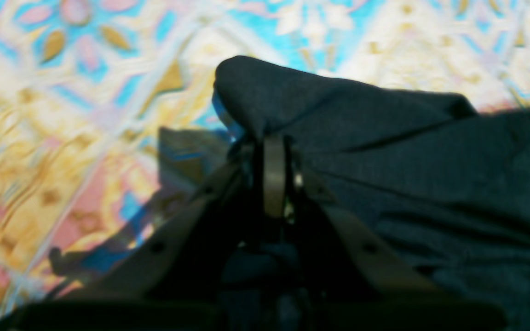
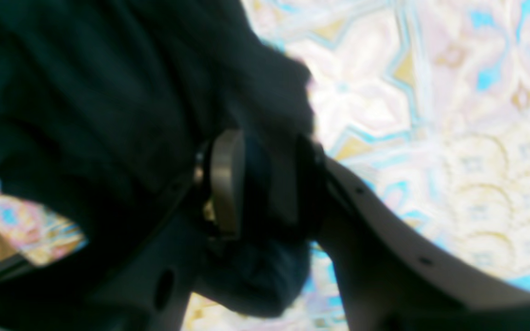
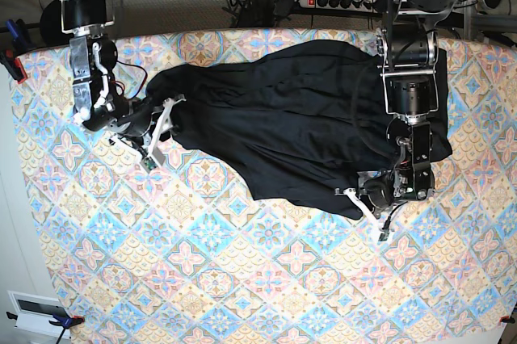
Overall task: Layout the t-shirt on the table in an organized manner, then fold the t-shirt properly
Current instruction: 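Hold the shirt with both grippers and drag it to spread flat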
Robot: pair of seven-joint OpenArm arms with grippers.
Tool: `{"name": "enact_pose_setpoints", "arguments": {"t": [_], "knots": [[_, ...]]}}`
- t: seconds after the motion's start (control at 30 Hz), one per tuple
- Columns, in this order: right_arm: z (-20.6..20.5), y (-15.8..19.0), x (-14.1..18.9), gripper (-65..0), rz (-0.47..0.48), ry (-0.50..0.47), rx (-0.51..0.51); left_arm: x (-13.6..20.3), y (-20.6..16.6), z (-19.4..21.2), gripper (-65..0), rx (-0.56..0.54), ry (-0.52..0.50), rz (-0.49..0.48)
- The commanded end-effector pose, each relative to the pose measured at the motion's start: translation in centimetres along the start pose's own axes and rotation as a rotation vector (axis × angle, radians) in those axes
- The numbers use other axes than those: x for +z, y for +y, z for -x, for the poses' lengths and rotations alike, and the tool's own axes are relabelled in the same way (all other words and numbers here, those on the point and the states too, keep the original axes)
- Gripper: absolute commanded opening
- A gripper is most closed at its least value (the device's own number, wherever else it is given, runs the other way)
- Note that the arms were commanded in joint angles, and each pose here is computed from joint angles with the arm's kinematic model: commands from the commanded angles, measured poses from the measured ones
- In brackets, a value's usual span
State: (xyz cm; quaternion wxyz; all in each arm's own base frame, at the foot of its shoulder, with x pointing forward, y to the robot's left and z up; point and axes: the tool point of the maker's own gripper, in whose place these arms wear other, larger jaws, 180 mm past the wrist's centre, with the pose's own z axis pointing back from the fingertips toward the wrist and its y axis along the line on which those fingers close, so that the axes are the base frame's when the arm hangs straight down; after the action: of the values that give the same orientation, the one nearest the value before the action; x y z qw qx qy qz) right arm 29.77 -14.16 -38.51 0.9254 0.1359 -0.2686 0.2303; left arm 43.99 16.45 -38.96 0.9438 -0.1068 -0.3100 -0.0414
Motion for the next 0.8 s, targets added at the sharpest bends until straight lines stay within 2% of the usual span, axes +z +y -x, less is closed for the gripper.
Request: {"name": "enact_pose_setpoints", "arguments": {"t": [0.0,0.23,0.43,0.7,0.77], "knots": [[-1.8,-0.8,0.6,-46.7,0.013,-0.057,0.011,0.8,0.0,-2.3,-64.8,-0.01,-0.061,0.003],[0.6,-2.2,-1.5,-46.6,0.005,-0.03,-0.085,0.7,0.1,-2.1,-64.8,-0.009,-0.06,0.003],[2.8,-3.0,-2.6,-39.7,0.004,0.019,-0.142,0.7,0.1,-2.1,-64.8,-0.009,-0.056,0.003],[1.8,-3.2,-2.6,-38.3,0.004,0.001,-0.132,0.7,0.0,-2.1,-64.8,-0.011,-0.056,0.004],[1.1,-2.8,-2.5,-39.3,-0.026,-0.011,-0.079,0.7,-0.1,-2.1,-64.8,-0.008,-0.057,0.008]]}}
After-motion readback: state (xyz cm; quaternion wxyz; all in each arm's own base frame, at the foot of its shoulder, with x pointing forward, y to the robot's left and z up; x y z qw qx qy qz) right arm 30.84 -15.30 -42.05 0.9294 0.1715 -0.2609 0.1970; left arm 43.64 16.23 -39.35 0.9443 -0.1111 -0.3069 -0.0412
